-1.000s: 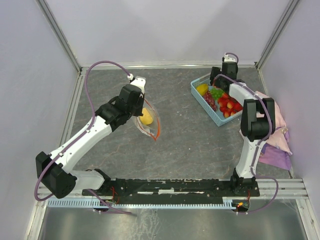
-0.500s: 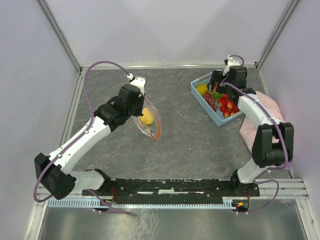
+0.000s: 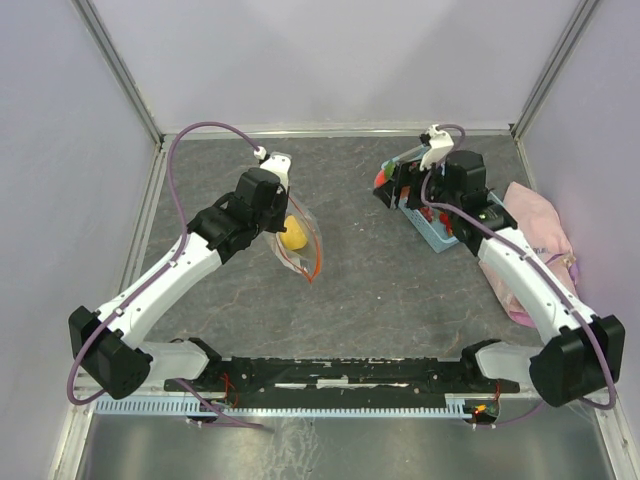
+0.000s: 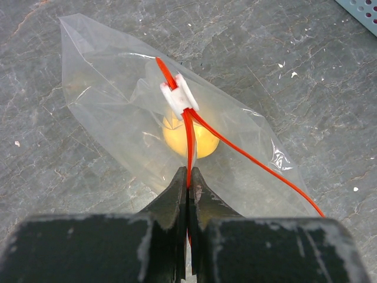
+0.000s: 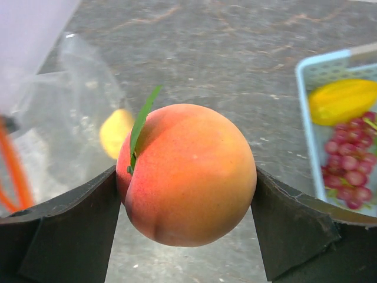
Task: Place the food in the zip-top bag and seal the zipper
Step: Place the fake fruit in the zipper food storage bag.
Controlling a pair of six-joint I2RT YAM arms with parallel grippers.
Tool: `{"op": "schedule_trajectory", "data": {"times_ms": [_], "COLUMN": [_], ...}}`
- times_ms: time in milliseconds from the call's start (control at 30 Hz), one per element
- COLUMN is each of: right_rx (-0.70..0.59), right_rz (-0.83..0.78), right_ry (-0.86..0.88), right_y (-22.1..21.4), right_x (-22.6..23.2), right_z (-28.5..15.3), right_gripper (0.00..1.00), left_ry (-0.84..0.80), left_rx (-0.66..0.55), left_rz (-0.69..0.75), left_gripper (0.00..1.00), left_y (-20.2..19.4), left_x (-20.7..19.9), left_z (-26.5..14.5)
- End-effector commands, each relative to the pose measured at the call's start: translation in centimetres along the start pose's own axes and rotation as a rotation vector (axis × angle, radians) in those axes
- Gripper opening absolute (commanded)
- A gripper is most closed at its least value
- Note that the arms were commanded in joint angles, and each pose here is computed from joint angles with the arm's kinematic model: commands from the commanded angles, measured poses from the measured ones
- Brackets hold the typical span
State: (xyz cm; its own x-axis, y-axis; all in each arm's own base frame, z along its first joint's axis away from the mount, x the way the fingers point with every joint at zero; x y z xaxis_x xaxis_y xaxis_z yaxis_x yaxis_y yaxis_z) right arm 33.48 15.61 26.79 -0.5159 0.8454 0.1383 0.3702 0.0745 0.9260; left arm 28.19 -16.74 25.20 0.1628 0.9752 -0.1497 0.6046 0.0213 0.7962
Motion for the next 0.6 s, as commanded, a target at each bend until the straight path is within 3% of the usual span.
{"op": "schedule_trajectory", "data": {"times_ms": [0,567], "right_rx": [-0.069,-0.167], "right_rz": [-0.016,-0.074], "right_ry": [0.157,0.621], "right_y": [1.4,0.9], "right_x": [4.8,18.6], "right_z": [-1.6,-3.1], "right_gripper": [0.54,0.55], "left_ry": [-0.033,-0.072], "left_rx": [-0.078,-0.07], "left_rz": [-0.062,-0.076], "left_gripper": [0.03,0.03], "left_y": [2.4,2.4], "left_x": [-0.5,-0.9], "left_z": [-1.6,-1.6]}}
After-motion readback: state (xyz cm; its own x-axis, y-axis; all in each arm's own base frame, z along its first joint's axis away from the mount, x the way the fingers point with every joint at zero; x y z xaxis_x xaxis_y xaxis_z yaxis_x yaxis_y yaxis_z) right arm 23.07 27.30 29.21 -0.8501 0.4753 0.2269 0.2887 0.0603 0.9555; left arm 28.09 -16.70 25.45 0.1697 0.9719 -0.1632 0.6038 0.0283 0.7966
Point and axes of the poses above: each gripper's point midway between its finger pads, its own z axis out along the fingers, its own x axis along the line the jaws close on, y = z × x, the point moved 4 cm from there along -z, back along the fingers, and after that the axes turned 12 degrees about -z, right-handed, at the moved point
